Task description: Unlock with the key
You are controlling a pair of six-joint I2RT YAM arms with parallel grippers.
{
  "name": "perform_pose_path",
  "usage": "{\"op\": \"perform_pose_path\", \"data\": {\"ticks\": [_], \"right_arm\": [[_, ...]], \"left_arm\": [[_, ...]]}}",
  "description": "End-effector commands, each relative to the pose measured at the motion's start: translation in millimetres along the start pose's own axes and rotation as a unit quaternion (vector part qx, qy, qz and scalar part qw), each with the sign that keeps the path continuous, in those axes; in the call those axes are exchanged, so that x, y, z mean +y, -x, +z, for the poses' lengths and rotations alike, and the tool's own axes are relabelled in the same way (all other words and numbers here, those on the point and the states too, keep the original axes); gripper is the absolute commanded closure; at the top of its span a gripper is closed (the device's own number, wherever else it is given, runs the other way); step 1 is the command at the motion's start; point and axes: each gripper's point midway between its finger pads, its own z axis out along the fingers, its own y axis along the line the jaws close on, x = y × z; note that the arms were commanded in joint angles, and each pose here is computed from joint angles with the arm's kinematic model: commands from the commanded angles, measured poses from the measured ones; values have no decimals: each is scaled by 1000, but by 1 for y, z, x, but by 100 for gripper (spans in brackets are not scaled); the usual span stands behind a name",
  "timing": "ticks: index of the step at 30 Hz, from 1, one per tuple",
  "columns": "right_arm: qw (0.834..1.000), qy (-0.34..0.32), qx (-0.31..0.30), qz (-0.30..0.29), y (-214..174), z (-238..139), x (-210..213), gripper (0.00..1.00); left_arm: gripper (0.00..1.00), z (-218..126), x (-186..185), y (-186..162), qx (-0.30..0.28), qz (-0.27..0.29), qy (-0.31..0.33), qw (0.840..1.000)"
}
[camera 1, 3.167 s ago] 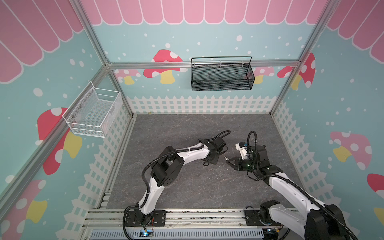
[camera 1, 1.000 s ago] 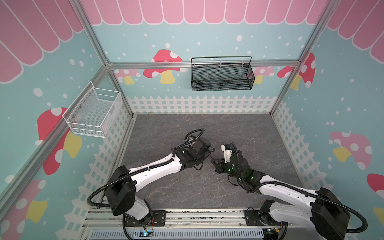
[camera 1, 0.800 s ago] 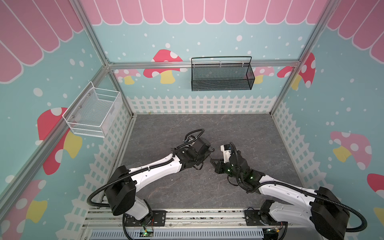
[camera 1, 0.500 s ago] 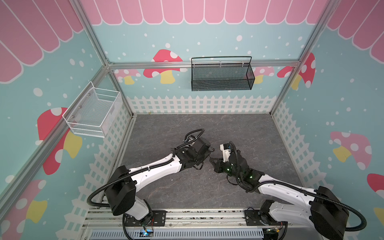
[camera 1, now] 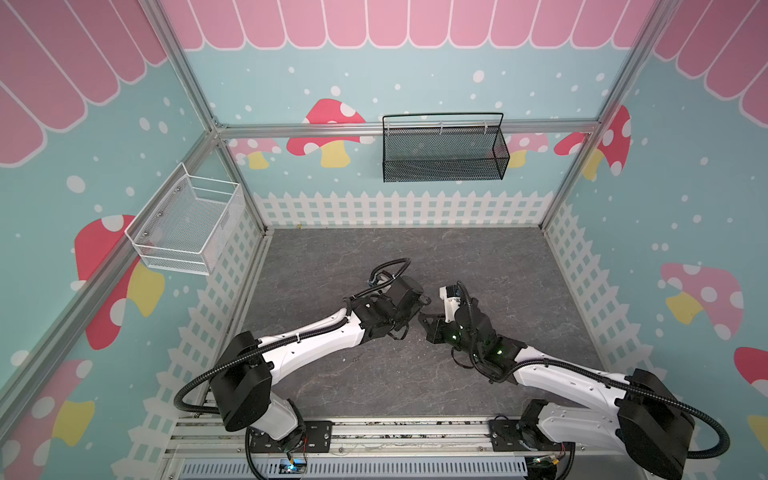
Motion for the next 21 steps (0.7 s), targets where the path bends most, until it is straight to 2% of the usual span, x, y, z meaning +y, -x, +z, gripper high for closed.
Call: {"op": "perform_pose_path", "data": {"ticks": [1, 4, 8, 13, 18, 21], "right_arm": [[1000, 3, -16, 20, 11, 2, 7, 100], [999, 23, -13, 36, 15, 3, 18, 100], [998, 12, -34, 58, 29, 1, 20, 100], [997, 9, -70, 28, 52, 0, 30, 100], [995, 44, -94, 12, 67, -3, 50, 100], [990, 81, -115, 10, 76, -12, 64, 100]], "left_arm": [[100, -14, -12, -1, -5, -11, -28, 1000], [100, -14, -11, -5, -7, -6, -25, 1000], [100, -19, -11, -9, -24, 4, -21, 999], [100, -23, -12, -21, -15, 32, -13, 999], [100, -21, -8, -30, 4, 39, -5, 999], [100, -22, -3, -26, -4, 56, 11, 998]]}}
